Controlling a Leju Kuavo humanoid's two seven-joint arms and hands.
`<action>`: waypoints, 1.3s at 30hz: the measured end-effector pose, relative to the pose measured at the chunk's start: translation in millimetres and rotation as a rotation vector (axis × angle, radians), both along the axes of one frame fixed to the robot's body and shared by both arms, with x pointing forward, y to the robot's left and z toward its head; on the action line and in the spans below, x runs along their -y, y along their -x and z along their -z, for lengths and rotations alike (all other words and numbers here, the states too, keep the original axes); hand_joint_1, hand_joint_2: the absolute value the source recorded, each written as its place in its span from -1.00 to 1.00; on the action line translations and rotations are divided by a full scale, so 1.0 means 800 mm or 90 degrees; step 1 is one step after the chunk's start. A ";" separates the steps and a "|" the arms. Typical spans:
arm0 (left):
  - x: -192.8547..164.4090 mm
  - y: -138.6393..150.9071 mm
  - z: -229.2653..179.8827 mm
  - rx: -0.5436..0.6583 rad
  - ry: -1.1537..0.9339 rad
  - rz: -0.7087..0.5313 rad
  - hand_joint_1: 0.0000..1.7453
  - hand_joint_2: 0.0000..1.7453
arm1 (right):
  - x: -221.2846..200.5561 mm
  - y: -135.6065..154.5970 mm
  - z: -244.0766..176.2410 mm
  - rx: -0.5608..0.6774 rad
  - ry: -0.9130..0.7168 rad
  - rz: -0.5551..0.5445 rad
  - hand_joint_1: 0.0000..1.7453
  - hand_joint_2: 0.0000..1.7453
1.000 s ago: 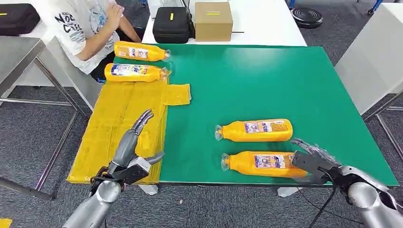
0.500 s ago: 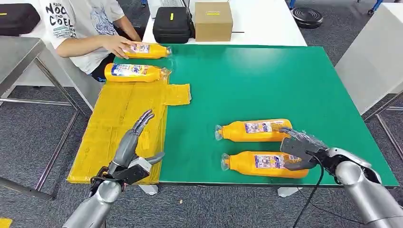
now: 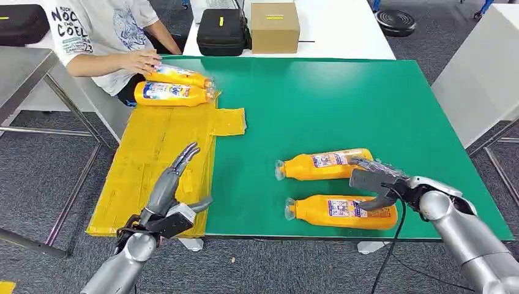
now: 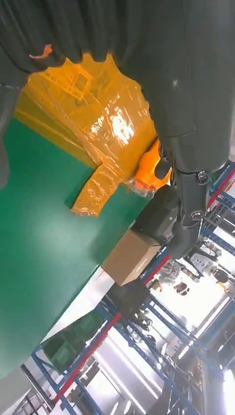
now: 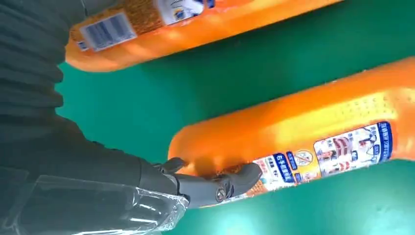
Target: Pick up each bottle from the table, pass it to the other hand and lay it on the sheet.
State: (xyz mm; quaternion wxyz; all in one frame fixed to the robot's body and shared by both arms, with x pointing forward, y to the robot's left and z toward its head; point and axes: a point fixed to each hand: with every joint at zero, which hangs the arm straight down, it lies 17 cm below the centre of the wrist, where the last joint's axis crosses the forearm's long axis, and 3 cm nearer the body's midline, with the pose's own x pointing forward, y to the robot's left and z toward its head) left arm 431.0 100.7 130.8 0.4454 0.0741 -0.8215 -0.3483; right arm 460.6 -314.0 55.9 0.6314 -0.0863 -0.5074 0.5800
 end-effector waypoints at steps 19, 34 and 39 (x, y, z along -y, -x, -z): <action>-0.002 0.013 0.000 0.005 -0.008 -0.007 -1.00 1.00 | -0.036 -0.026 -0.032 0.039 -0.049 -0.031 -1.00 1.00; -0.018 0.024 -0.009 0.021 -0.006 -0.017 -1.00 1.00 | -0.031 0.060 -0.056 0.088 -0.087 -0.060 -1.00 1.00; -0.018 0.023 -0.011 0.023 -0.006 -0.017 -1.00 1.00 | -0.033 0.067 -0.067 0.101 -0.092 -0.065 -1.00 1.00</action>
